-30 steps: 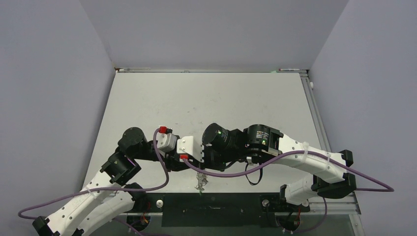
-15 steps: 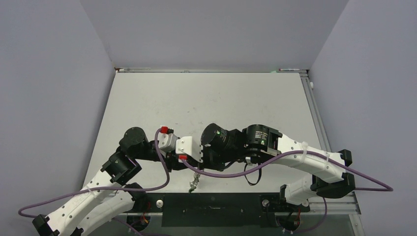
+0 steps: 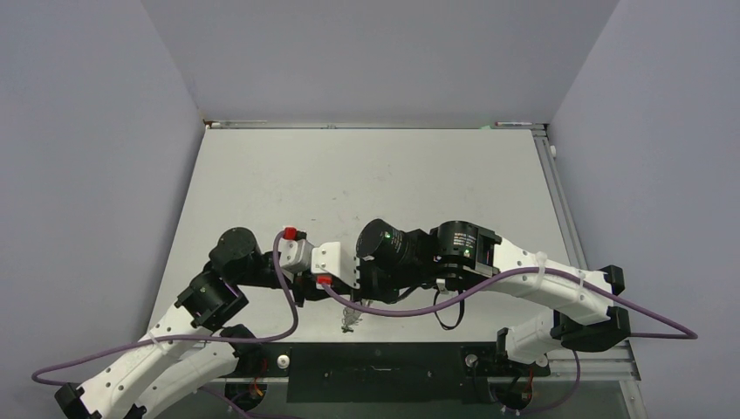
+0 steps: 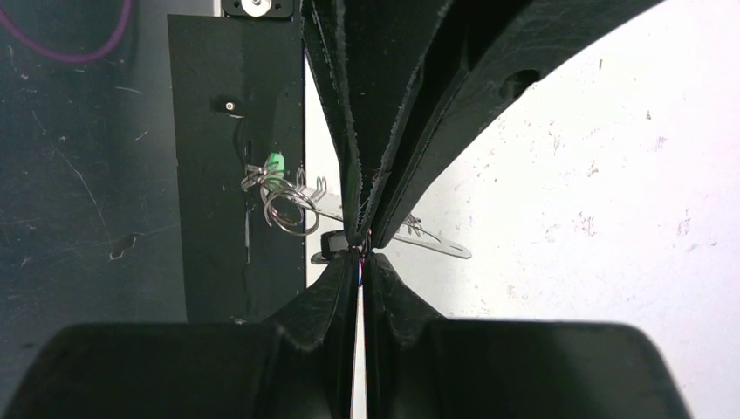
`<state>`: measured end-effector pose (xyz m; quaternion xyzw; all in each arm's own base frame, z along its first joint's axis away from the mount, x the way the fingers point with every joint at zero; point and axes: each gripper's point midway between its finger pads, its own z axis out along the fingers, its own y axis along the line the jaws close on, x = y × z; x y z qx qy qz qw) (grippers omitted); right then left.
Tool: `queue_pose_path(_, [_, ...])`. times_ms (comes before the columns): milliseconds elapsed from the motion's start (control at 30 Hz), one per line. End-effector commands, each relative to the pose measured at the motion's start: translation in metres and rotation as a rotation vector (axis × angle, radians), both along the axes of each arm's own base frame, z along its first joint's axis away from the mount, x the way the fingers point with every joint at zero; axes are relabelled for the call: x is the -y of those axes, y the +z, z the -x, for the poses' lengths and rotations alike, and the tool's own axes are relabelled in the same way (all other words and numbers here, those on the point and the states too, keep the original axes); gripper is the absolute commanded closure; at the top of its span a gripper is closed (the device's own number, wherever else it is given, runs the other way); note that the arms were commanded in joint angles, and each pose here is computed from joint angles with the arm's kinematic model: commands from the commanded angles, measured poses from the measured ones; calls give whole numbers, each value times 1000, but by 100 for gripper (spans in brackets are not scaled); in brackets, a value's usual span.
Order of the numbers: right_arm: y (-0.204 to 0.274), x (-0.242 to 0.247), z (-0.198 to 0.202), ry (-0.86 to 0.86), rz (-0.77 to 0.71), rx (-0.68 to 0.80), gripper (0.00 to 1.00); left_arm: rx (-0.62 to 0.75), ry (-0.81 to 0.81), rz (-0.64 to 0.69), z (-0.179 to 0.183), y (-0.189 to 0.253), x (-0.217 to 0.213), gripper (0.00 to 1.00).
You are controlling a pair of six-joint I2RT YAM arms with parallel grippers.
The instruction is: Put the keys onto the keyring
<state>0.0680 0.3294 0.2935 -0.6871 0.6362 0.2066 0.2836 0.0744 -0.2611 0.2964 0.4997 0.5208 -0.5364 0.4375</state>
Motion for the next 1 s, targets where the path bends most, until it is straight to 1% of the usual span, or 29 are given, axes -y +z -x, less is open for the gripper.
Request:
queue_pose_path(0, [35,-19,2,9,-164,27,93,79,73,25,-9,18,-5,100])
queue_pose_path(67, [41,-19,-1,-11,-203,43,81,93,83,39,-8,22,-7,100])
queue_pose_path(133, [49,-18,-5,-33,-251,64,64,108,93,55,-8,26,-10,100])
queue_pose_path(167, [53,-17,-7,-46,-275,74,58,111,98,61,-8,27,-11,100])
queue_pose_path(233, [61,-14,-9,-66,-331,86,52,116,104,72,-8,30,-12,100])
queue_pose_path(367, [75,-4,-9,-94,-473,88,51,129,118,101,-8,36,-16,100])
queue_pose_path(467, [83,5,-3,-102,-595,61,53,134,123,115,-8,39,-17,100])
queue_pose_path(500, [75,5,0,-92,-609,42,53,136,123,119,-8,40,-18,100])
queue_pose_path(667, [68,4,9,-82,-715,-22,56,139,116,134,-6,42,-18,100])
queue_pose_path(833, [68,-3,1,-131,-821,-81,58,146,120,146,-5,45,-20,100])
queue_pose_path(967, [66,-4,-7,-149,-871,-131,60,146,122,149,-4,45,-21,100])
